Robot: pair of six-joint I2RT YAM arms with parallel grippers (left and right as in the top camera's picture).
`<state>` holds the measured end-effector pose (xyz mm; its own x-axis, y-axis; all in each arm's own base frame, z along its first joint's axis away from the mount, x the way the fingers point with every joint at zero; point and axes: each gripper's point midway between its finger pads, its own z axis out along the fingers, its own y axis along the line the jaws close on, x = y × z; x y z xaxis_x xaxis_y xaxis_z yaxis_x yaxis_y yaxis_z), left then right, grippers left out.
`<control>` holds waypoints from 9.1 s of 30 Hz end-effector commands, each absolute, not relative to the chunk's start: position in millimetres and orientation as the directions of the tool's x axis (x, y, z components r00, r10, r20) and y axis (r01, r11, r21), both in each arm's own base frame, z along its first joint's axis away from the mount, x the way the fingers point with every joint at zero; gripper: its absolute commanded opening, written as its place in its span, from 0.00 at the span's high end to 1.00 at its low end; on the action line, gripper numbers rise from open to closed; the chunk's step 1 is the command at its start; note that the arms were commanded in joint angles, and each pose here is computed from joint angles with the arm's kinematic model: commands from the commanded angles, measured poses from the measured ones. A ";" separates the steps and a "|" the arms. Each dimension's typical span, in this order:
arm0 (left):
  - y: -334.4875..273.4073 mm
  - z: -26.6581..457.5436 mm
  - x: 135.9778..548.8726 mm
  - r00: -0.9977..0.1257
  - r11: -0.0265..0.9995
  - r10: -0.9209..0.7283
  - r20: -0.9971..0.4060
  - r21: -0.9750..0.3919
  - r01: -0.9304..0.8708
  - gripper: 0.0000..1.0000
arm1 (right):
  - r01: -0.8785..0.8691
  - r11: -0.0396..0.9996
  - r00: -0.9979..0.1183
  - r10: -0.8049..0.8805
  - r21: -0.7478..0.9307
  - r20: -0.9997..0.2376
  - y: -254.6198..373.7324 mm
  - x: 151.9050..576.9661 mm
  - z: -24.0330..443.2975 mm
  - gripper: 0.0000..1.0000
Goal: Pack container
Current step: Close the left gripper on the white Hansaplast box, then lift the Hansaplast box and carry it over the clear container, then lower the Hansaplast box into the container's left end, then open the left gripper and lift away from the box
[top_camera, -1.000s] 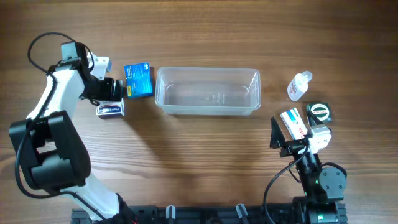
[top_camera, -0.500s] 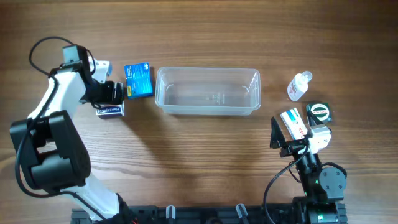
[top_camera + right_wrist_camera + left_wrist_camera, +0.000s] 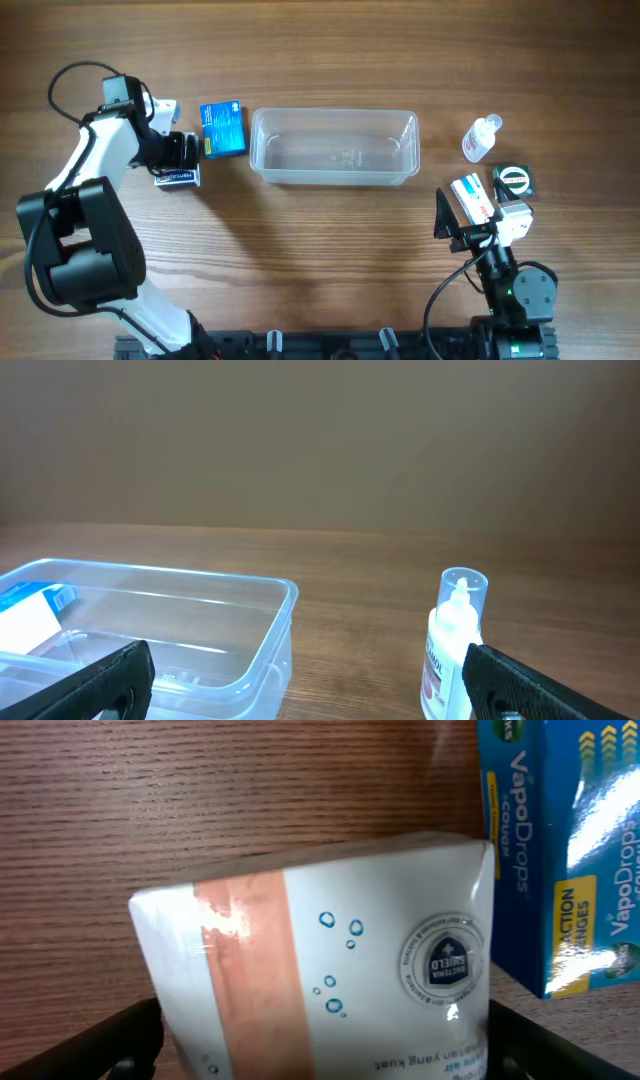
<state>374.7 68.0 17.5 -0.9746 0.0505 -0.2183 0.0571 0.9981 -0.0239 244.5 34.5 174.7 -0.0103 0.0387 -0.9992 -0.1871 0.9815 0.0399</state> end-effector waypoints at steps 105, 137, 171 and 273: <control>-170.5 198.4 404.7 -0.808 0.970 0.005 -0.590 -0.194 0.148 0.41 | -0.216 0.976 0.002 0.044 0.043 -0.999 39.7 242.9 177.8 0.00; -168.3 108.5 391.9 -0.929 0.995 0.003 -0.371 -0.093 0.040 0.41 | -0.216 0.976 0.002 0.045 0.043 -0.999 39.7 242.9 177.8 0.00; -160.8 95.6 376.2 -0.954 0.998 -0.006 -0.300 -0.067 0.015 0.37 | -0.216 0.976 0.002 0.044 0.043 -0.999 39.7 242.9 177.8 0.00; -173.2 31.6 378.7 -0.975 1.000 -0.002 -0.223 0.005 -0.003 0.88 | -0.216 0.976 0.002 0.044 0.043 -0.999 39.7 242.9 177.8 0.00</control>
<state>378.2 -175.6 41.0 -0.9723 0.0115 -0.2336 0.0152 0.9998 -0.0140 244.5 34.5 174.7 -0.0103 0.0387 -0.9992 -0.1871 0.9815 0.0399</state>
